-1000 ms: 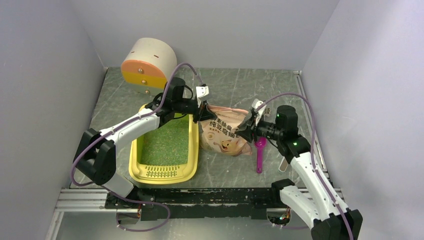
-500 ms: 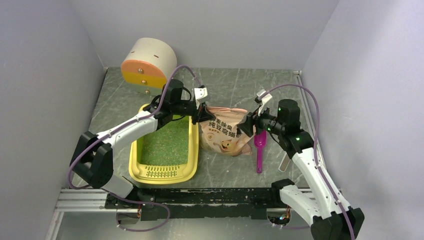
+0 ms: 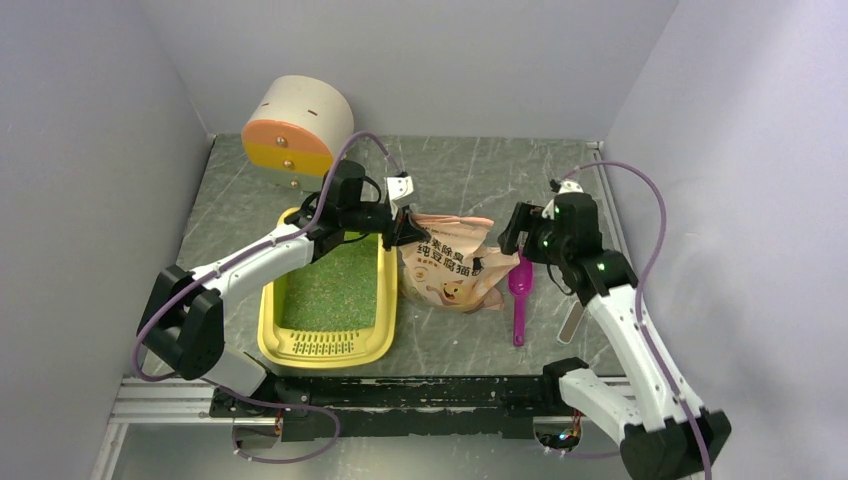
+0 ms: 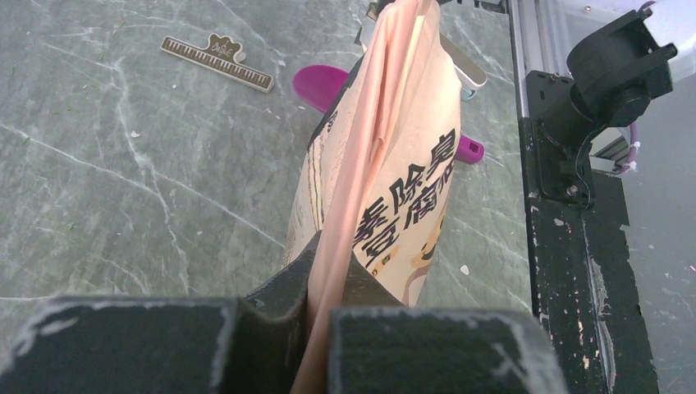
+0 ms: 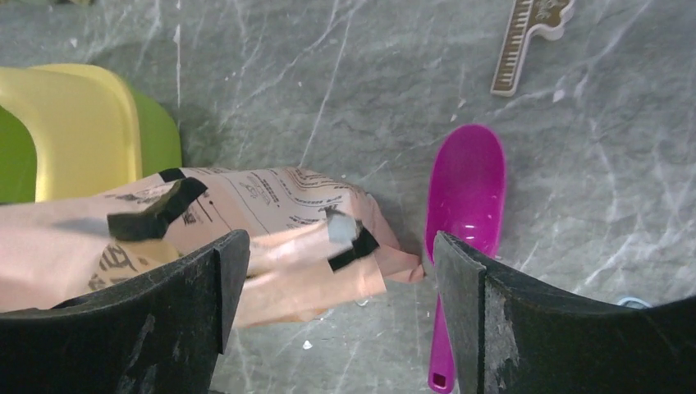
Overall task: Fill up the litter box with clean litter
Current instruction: Open the cat litter bag at the center of the board.
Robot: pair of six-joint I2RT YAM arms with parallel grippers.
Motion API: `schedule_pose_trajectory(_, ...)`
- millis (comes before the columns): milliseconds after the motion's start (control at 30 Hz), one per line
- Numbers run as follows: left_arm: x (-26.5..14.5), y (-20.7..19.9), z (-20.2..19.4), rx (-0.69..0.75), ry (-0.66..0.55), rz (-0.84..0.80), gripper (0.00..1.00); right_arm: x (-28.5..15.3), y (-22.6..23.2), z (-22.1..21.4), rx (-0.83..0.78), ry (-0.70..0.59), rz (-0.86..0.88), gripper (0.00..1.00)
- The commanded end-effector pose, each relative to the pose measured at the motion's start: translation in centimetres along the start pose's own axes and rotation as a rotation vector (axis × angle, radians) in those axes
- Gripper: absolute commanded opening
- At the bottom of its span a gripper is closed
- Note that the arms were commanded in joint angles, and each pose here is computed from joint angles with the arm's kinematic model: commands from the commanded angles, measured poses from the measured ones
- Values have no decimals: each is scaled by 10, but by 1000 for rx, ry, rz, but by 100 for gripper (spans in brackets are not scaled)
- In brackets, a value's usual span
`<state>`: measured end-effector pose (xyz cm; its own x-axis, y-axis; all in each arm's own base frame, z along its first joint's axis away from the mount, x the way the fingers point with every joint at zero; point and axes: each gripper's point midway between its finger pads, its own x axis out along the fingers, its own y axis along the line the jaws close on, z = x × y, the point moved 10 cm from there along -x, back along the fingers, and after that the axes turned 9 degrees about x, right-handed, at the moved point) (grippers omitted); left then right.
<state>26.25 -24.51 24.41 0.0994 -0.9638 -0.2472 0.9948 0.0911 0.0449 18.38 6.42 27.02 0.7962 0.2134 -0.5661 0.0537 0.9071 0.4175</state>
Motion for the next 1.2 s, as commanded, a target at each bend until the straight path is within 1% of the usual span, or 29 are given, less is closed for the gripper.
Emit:
schedule_pose_trajectory(0, -7, 1, 25, 84, -82, 3, 5, 7, 11, 6, 62, 109, 1, 87)
schedule_pose_trajectory(67, -7, 1, 25, 85, -83, 6, 5, 8, 17, 7, 85, 136, 40, 89)
schedule_pose_trajectory(200, -8, 0, 26, 84, -85, 7, 5, 7, 21, 2, 128, 170, 89, 89)
schedule_pose_trajectory(367, -8, 0, 26, 87, -82, 7, 5, 5, 19, -4, 155, 205, 70, 89)
schedule_pose_trajectory(533, -9, -1, 27, 88, -87, 7, 5, 4, 19, -5, 162, 204, 74, 88)
schedule_pose_trajectory(867, -10, -2, 28, 87, -82, 10, 5, 15, 22, -12, 164, 300, 117, 87)
schedule_pose_trajectory(967, -10, -1, 28, 86, -84, 7, 5, 20, 18, -14, 146, 326, 72, 87)
schedule_pose_trajectory(1167, -10, -1, 30, 90, -85, 12, 5, 20, 3, -16, 76, 375, -125, 84)
